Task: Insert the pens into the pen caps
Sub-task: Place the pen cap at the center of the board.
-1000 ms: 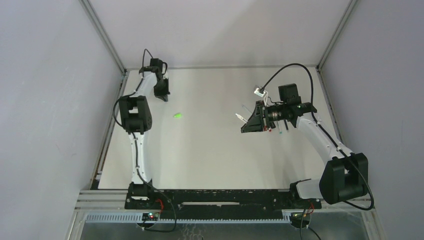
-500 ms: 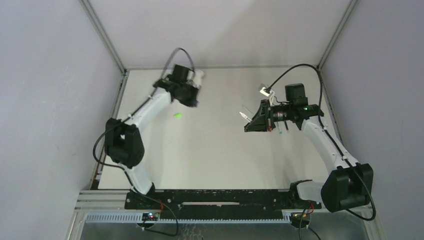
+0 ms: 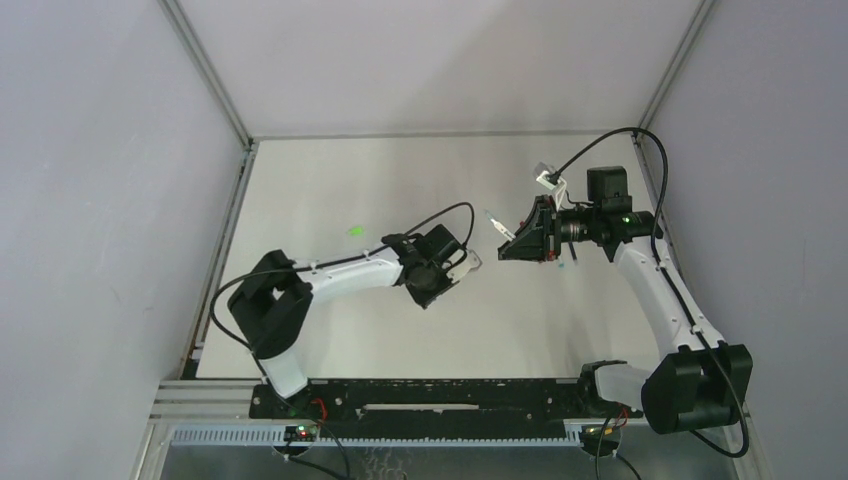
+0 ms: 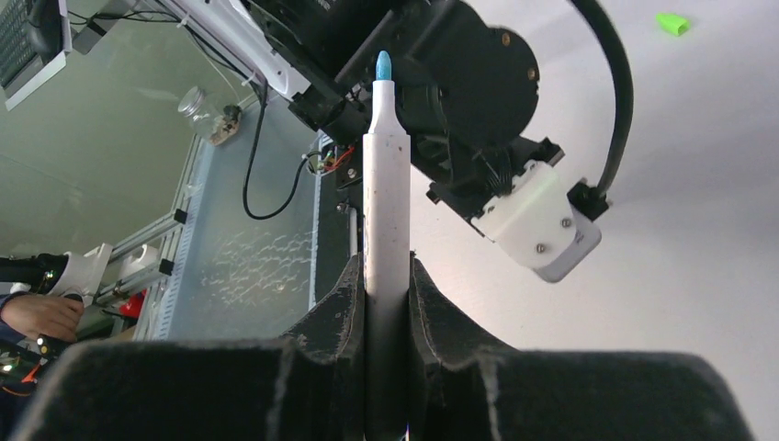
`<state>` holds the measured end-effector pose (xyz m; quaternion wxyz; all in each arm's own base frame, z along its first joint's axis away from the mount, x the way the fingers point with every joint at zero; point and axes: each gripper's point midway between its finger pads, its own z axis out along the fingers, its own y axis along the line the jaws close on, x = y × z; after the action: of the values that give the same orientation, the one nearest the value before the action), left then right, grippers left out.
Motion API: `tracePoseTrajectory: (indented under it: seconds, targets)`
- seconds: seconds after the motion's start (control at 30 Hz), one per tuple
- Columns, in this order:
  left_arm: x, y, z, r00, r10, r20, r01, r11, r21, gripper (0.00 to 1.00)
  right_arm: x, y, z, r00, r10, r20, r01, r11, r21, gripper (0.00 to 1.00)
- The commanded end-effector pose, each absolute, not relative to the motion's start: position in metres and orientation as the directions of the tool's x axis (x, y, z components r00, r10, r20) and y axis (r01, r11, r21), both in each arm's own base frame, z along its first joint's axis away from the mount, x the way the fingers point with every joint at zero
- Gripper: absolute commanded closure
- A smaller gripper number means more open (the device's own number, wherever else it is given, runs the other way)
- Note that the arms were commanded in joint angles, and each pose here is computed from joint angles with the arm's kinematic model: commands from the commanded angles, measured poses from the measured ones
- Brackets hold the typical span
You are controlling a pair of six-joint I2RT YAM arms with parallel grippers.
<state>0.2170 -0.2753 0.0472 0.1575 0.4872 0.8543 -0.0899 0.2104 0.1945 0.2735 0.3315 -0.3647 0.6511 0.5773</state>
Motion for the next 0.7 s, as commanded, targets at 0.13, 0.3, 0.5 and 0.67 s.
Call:
tracePoseTrajectory:
  seconds: [0.13, 0.3, 0.5, 0.67]
  targets:
    - [0.211, -0.26, 0.018, -0.422, 0.878, -0.226, 0.89, 0.449, 0.08, 0.9, 0.207, 0.194, 0.289, -0.457, -0.082, -0.885, -0.889, 0.041, 0.456, 1.0]
    - [0.213, -0.257, 0.014, -0.443, 0.87, -0.214, 0.876, 0.471, 0.1, 0.78, 0.209, 0.194, 0.286, -0.465, -0.083, -0.881, -0.885, 0.041, 0.464, 1.0]
    - [0.226, -0.255, 0.032, -0.493, 0.824, -0.281, 0.82, 0.548, 0.169, 0.61, 0.211, 0.194, 0.284, -0.472, -0.084, -0.878, -0.882, 0.044, 0.47, 1.0]
    - [0.233, -0.266, 0.067, -0.524, 0.722, -0.452, 0.752, 0.641, 0.153, 0.59, 0.211, 0.194, 0.283, -0.476, -0.085, -0.875, -0.88, 0.043, 0.474, 1.0]
